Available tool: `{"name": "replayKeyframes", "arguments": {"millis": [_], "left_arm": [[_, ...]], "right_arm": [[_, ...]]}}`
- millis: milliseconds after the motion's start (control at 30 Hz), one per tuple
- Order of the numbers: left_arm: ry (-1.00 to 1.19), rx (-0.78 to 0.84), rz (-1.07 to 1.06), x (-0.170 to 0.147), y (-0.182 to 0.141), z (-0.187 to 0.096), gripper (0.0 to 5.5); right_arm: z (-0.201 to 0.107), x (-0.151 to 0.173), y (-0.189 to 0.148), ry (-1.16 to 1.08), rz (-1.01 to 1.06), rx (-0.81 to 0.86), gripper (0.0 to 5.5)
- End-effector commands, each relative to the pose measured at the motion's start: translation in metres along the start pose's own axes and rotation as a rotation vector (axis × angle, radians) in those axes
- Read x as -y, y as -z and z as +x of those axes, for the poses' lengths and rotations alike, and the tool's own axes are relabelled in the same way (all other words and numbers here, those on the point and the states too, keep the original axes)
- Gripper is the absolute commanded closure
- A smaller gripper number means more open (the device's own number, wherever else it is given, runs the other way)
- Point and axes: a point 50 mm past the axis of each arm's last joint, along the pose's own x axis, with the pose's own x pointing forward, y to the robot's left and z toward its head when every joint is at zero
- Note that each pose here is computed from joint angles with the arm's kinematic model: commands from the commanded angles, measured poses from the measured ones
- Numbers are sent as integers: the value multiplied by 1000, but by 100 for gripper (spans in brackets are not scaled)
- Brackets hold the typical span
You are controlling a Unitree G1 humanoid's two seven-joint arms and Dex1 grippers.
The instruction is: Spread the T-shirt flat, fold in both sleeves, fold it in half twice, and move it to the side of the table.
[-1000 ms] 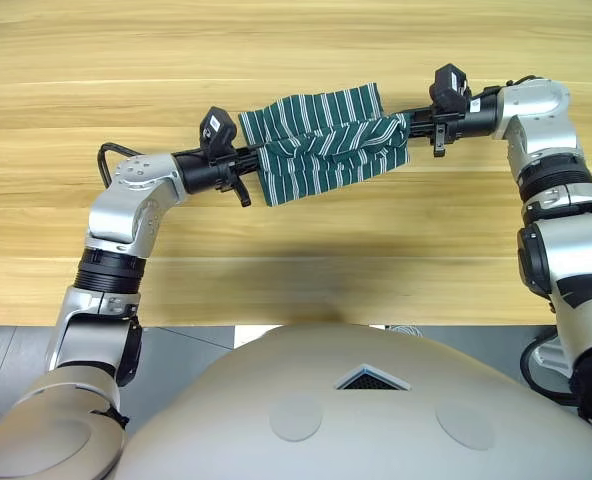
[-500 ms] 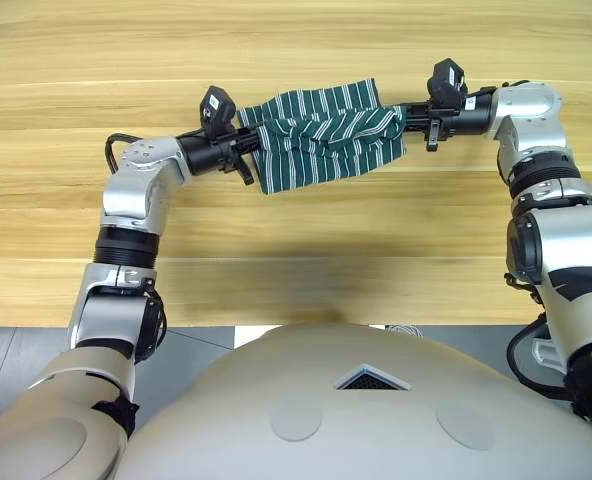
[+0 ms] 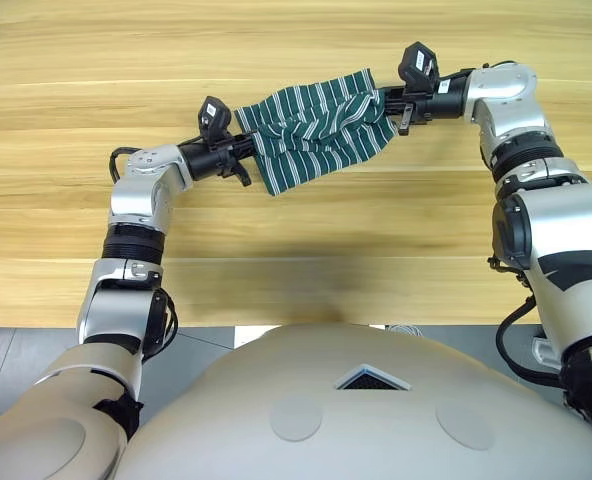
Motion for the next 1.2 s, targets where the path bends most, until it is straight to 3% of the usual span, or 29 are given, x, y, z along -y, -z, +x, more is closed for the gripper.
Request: {"name": "replayKeyframes", "arguments": {"millis": [33, 67, 167, 367, 600, 900, 1200], "left_arm": [[-36, 21, 10, -8, -2, -1, 550], [-38, 23, 10, -8, 0, 0, 550], [-40, 30, -1, -8, 3, 2, 550], [-57, 36, -19, -9, 4, 5, 439], [-66, 85, -74, -10, -1, 4, 317], [-144, 147, -225, -21, -1, 3, 172], [-213, 202, -295, -26, 2, 7, 35]], "right_arm": [[7, 4, -3, 57, 39, -17, 544], [7, 4, -3, 64, 55, -12, 507], [6, 6, -3, 89, 84, -1, 467], [4, 11, 1, 183, 105, -28, 358], [3, 15, -7, 216, 135, 47, 353], [16, 12, -5, 254, 178, -8, 353], [8, 19, -7, 304, 245, 15, 353]]}}
